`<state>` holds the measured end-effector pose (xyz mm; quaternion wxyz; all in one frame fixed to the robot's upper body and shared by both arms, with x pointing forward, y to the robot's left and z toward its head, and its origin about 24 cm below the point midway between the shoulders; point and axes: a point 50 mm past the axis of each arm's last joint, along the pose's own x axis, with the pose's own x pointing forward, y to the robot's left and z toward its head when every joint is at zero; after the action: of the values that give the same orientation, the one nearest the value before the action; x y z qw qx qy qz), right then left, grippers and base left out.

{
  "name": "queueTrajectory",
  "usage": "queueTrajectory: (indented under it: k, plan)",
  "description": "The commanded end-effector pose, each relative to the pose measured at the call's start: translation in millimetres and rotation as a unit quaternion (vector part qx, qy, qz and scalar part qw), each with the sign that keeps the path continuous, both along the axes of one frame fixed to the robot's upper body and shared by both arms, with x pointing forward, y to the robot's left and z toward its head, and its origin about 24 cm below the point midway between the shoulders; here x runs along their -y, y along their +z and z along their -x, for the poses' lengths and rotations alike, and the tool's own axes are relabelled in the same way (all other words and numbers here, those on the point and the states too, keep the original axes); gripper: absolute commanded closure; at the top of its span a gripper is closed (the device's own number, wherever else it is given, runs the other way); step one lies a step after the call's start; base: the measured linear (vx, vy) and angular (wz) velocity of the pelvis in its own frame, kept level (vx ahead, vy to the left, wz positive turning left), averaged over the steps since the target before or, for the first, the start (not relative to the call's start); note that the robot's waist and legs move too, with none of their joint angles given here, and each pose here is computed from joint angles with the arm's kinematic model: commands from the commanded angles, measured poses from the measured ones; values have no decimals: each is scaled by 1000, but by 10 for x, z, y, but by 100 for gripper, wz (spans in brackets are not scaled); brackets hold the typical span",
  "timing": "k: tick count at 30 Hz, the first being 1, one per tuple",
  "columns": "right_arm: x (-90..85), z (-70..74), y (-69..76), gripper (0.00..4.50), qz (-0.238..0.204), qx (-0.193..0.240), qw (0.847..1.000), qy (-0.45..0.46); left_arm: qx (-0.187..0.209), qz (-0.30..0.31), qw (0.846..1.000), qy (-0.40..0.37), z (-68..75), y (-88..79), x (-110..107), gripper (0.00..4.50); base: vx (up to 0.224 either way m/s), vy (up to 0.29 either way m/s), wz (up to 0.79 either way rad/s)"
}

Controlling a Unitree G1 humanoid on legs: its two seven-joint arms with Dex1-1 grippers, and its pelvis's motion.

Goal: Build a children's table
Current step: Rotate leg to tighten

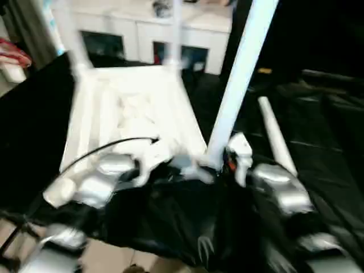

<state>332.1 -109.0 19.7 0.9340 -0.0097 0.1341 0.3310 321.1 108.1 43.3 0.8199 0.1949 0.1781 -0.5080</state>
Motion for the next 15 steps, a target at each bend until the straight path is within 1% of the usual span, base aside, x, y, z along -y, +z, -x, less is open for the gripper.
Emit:
queueTrajectory:
  k: [1,3,4,6,7,9,10,11,13,15]
  plan:
    - [-247,40,-127,174,5,-36,999,-21,19,4,999,41,-75,13,187,450,0,0,0]
    - [-295,25,-130,174,3,-41,998,-42,23,6,998,56,-100,18,238,450,0,0,0]
    - [-423,30,-107,174,-5,-29,999,-40,30,15,998,59,-109,33,369,450,0,0,0]
    - [-455,39,-92,174,-10,-21,999,-31,32,17,998,51,-98,36,407,450,0,0,0]
    - [-474,54,-80,104,-19,-16,999,-22,31,20,999,40,-79,35,439,450,0,0,0]
    - [-470,55,-80,104,-29,-19,999,-23,30,22,999,31,-66,33,452,450,0,0,0]
    - [-455,51,-76,95,-34,-20,999,-21,31,21,999,19,-49,32,457,450,0,0,0]
    - [-442,50,-71,95,-34,-17,999,-16,31,23,999,9,-34,32,456,450,0,0,0]
    - [-422,47,-62,64,-28,-10,999,-12,29,24,999,-1,-18,31,449,450,0,0,0]
    - [-353,50,-41,64,-20,2,1000,12,21,28,999,-29,29,32,406,450,0,0,0]
